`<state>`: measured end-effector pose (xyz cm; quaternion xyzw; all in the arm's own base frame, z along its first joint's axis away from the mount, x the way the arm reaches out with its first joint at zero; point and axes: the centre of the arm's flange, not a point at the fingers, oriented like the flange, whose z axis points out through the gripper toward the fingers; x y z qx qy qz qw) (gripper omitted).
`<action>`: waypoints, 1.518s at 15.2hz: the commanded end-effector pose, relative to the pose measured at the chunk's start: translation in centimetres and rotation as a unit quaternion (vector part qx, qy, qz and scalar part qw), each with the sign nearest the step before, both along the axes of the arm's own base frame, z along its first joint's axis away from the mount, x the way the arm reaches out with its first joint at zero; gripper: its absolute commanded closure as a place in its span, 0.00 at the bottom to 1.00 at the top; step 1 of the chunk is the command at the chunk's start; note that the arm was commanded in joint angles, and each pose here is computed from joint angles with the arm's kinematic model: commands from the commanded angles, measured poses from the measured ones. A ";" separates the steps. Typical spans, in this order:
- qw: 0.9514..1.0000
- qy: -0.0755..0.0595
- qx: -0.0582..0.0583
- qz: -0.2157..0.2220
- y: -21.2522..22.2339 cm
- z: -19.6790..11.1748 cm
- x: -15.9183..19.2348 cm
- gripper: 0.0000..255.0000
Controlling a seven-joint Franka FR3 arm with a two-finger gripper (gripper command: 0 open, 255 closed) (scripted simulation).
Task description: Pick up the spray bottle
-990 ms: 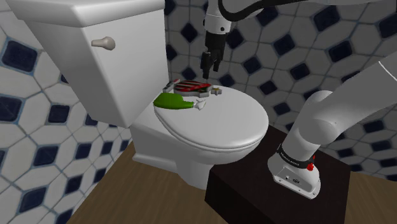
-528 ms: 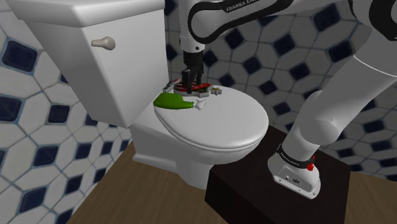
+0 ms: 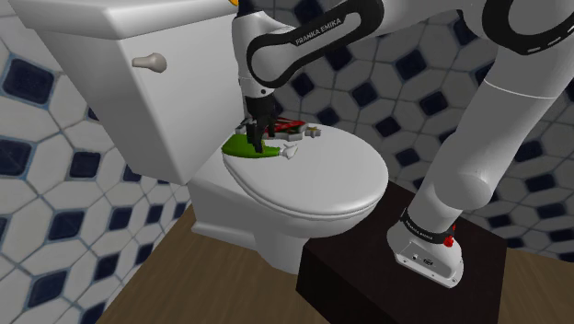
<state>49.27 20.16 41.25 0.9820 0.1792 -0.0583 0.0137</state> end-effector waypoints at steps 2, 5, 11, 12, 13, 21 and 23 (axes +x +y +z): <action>1.000 0.000 0.000 0.000 -0.1 -1.6 0.0 0.00; 1.000 0.000 0.000 0.000 -0.1 -2.5 0.0 0.00; 1.000 0.000 0.000 0.000 -0.1 -2.5 -0.1 1.00; 1.000 0.000 0.000 0.000 -0.1 -2.5 -0.1 1.00; 1.000 0.000 0.000 0.000 -0.1 -2.5 -0.1 1.00; 1.000 0.000 0.000 0.000 -0.1 0.7 0.0 1.00; 1.000 0.000 0.000 0.000 -0.1 1.7 0.0 1.00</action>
